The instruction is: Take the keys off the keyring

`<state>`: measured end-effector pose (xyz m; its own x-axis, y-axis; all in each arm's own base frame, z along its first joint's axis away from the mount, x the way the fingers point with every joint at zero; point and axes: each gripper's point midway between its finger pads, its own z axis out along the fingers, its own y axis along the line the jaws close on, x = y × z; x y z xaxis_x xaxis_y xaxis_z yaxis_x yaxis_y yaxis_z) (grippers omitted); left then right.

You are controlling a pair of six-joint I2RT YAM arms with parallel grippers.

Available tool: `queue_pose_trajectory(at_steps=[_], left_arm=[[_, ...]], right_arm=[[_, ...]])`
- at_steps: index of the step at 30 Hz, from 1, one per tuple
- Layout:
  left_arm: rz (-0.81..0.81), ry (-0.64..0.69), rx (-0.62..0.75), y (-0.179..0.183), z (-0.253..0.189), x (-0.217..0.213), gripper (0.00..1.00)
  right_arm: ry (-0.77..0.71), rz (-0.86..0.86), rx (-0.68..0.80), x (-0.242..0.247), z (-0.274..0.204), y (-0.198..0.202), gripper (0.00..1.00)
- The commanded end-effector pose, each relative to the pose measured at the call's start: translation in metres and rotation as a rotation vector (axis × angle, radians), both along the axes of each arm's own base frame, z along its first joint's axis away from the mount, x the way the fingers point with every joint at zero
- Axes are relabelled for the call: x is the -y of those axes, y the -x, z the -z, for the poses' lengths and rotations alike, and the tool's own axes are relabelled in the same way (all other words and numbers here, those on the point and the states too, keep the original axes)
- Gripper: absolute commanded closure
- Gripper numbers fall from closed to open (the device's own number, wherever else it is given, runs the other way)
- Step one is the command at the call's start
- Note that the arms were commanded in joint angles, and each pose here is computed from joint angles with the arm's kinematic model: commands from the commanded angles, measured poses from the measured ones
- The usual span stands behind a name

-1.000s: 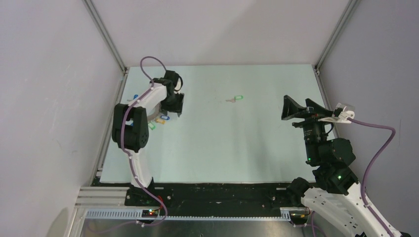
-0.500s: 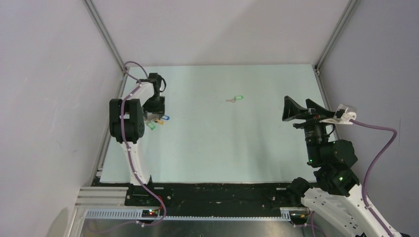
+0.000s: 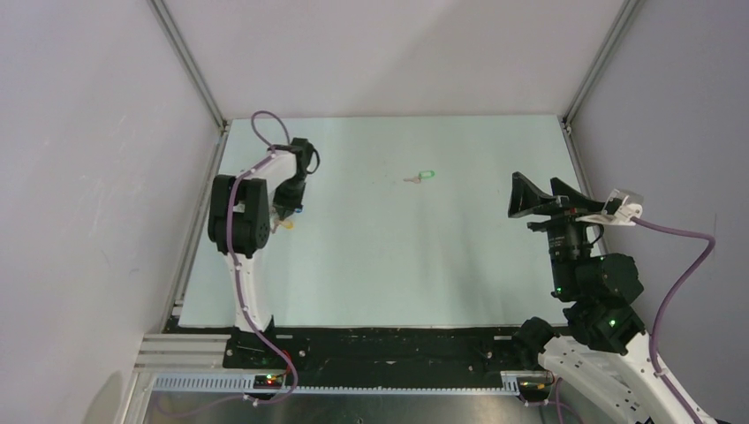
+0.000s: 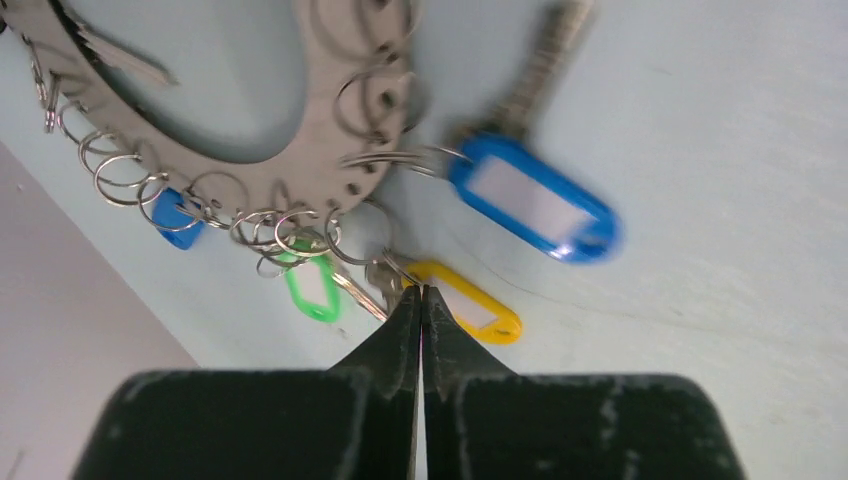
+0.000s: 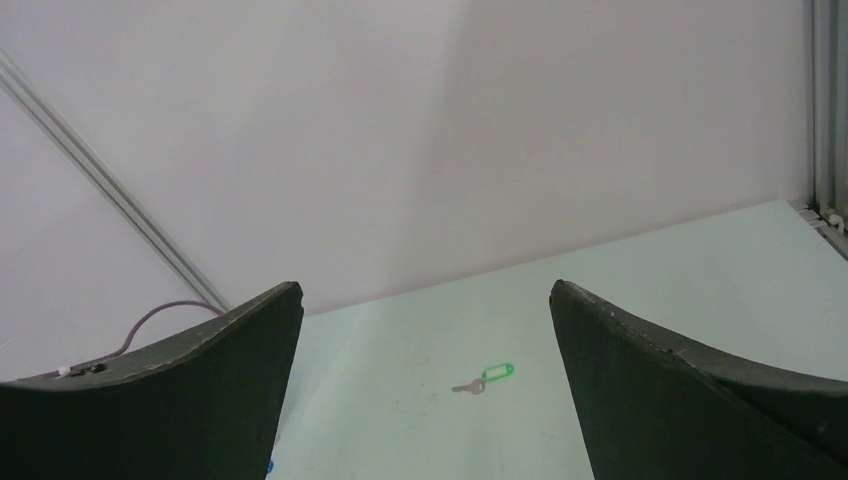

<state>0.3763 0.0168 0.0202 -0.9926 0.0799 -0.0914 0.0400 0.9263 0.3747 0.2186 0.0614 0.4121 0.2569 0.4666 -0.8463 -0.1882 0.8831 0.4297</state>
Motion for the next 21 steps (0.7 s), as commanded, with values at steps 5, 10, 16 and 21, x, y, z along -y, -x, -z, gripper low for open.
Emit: queue_pose_trajectory(at_steps=[5,10,16,21], left_arm=[[0.163,0.246,0.172,0.014,-0.075,0.091,1.0],[0.156,0.284,0.216,0.029,-0.091,0.096,1.0],[0.006,0.136,0.303,0.002,-0.099,0.045,0.25],[-0.047,0.08,0.268,-0.021,-0.082,0.004,0.13]], right_arm=[[0.013,-0.022,-0.003,-0.009,-0.001,-0.005,0.0],[0.006,-0.04,-0.014,-0.015,0.002,-0.009,0.0],[-0.003,-0.076,-0.019,-0.024,0.003,-0.011,0.0],[-0.012,-0.087,-0.008,-0.024,0.0,-0.009,0.0]])
